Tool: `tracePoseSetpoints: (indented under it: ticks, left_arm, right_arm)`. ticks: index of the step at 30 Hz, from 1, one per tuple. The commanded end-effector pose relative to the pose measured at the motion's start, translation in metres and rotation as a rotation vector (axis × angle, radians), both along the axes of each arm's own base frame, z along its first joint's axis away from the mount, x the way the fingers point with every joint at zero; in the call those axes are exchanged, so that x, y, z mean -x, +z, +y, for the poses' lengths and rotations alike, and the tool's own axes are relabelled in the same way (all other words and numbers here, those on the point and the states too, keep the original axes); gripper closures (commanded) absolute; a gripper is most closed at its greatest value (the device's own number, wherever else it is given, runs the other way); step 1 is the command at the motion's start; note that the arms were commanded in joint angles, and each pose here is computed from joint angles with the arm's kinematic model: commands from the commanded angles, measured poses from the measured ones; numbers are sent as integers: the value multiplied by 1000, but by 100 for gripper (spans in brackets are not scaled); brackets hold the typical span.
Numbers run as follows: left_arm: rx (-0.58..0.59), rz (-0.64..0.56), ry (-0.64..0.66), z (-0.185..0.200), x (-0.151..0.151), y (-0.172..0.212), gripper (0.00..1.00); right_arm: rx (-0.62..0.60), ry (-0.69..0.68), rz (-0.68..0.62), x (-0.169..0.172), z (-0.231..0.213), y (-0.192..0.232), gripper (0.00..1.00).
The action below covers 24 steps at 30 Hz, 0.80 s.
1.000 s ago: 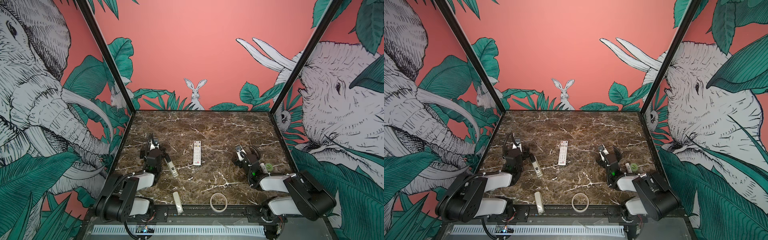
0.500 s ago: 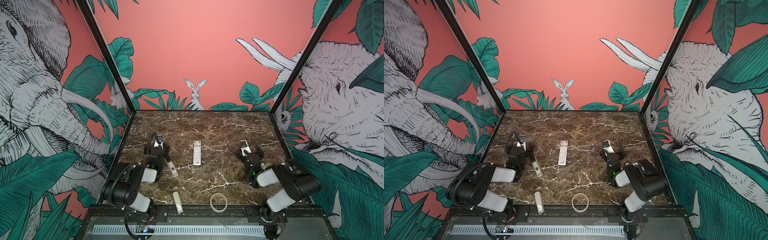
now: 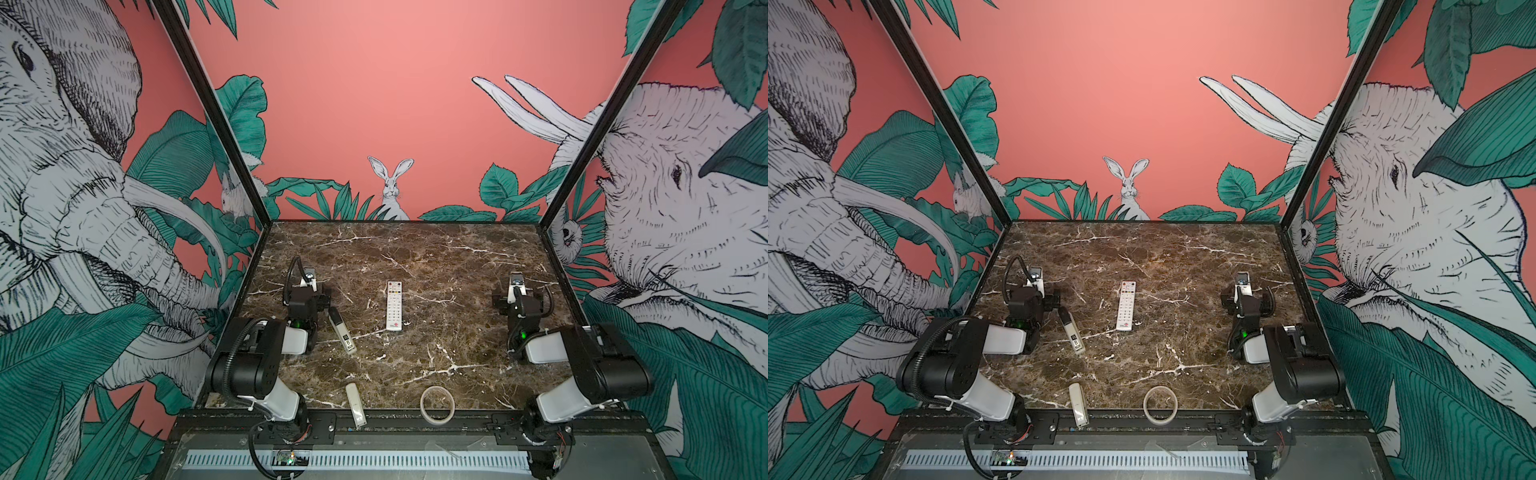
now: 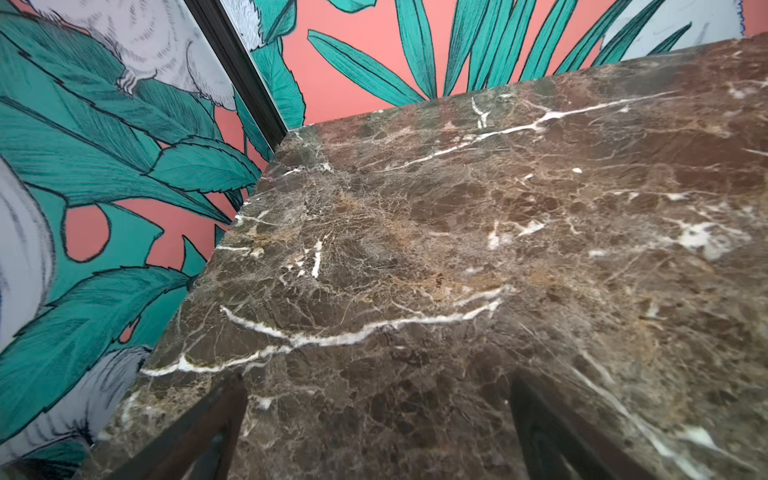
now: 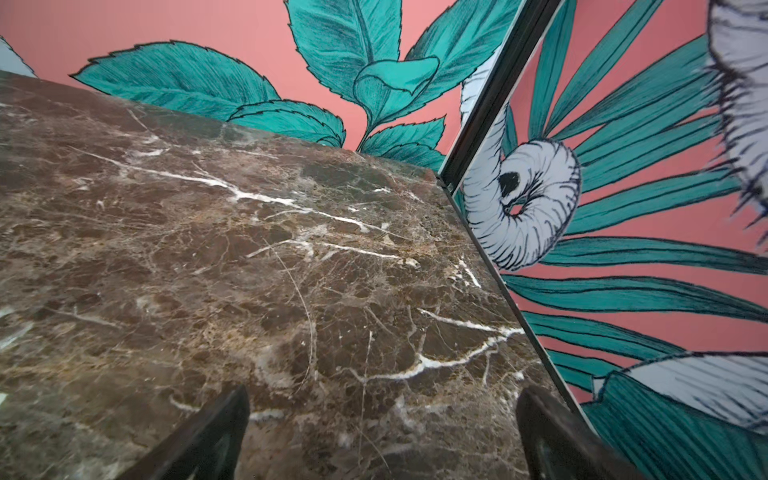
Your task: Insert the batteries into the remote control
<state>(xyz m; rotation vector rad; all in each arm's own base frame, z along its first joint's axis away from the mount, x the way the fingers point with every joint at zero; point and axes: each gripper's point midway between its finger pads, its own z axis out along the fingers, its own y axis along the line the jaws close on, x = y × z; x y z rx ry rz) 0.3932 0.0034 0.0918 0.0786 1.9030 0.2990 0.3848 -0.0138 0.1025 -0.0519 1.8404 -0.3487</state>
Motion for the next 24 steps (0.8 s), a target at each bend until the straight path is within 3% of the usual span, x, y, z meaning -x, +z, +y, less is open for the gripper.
tracePoseSetpoints:
  ticks: [1,3,24]
  left_arm:
    - [37,1,-26,-5,-4,5,1]
    - [32,-23,-26,-4,-6,8,0]
    - [36,-9,-26,-5,-4,6,0]
  right_arm:
    - [-98,52,23,-8,8,-4,0]
    - [-113,-19,45,-10,-4,-6,0]
    - [-122,-22,36,-10,-7,-5,1]
